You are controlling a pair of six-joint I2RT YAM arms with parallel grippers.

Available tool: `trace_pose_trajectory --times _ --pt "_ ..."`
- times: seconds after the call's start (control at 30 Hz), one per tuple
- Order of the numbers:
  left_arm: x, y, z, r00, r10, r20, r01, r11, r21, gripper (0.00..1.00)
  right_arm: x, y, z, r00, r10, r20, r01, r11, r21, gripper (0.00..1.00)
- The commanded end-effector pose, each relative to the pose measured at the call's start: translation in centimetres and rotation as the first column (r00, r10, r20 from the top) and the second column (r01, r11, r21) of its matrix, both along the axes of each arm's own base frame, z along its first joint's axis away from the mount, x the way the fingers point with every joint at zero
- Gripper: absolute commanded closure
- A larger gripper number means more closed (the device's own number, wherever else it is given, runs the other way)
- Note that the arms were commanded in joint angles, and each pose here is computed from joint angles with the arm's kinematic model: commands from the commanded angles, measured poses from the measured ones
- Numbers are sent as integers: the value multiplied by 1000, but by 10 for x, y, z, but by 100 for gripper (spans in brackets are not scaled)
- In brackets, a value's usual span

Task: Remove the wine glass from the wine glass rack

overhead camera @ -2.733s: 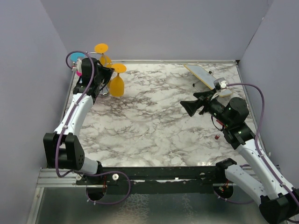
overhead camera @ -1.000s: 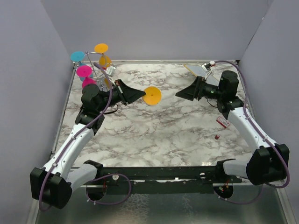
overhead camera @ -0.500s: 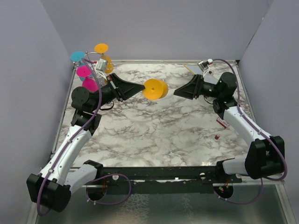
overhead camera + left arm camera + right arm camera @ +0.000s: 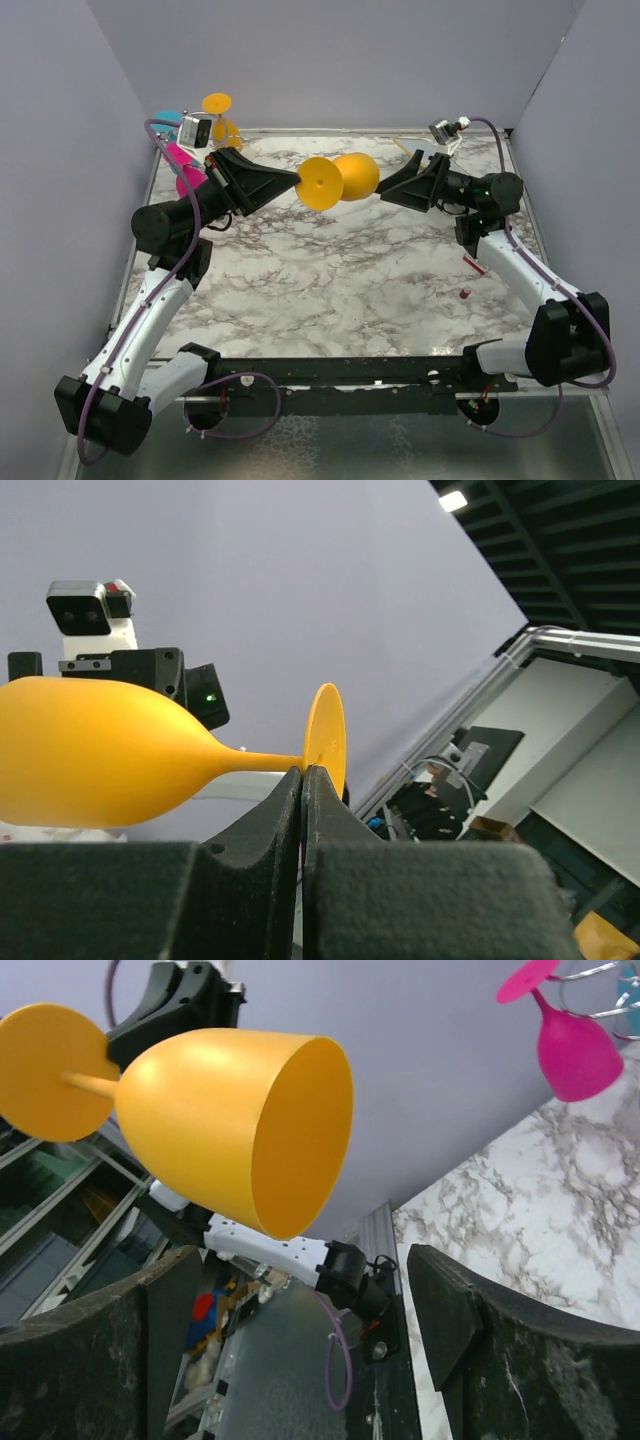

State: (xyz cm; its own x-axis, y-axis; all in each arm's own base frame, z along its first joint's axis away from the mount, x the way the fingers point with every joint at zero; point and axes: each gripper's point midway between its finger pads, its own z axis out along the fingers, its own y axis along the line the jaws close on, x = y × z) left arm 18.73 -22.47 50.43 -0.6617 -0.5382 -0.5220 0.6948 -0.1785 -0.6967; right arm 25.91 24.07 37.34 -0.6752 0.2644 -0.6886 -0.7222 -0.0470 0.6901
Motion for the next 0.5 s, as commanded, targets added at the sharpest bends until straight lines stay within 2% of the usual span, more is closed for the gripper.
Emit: trace_pose_trajectory --times 0.0,0.37,0.47 --pt "-30 9 26 993 -82 85 89 992 -89 100 -41 -6 44 989 80 126 -91 993 80 16" --pt "-37 13 27 991 -100 93 112 986 -125 100 -67 0 87 979 145 145 -171 966 193 23" --pt "-39 14 28 989 -112 98 125 982 -138 100 -69 2 94 976 163 144 -192 956 220 27"
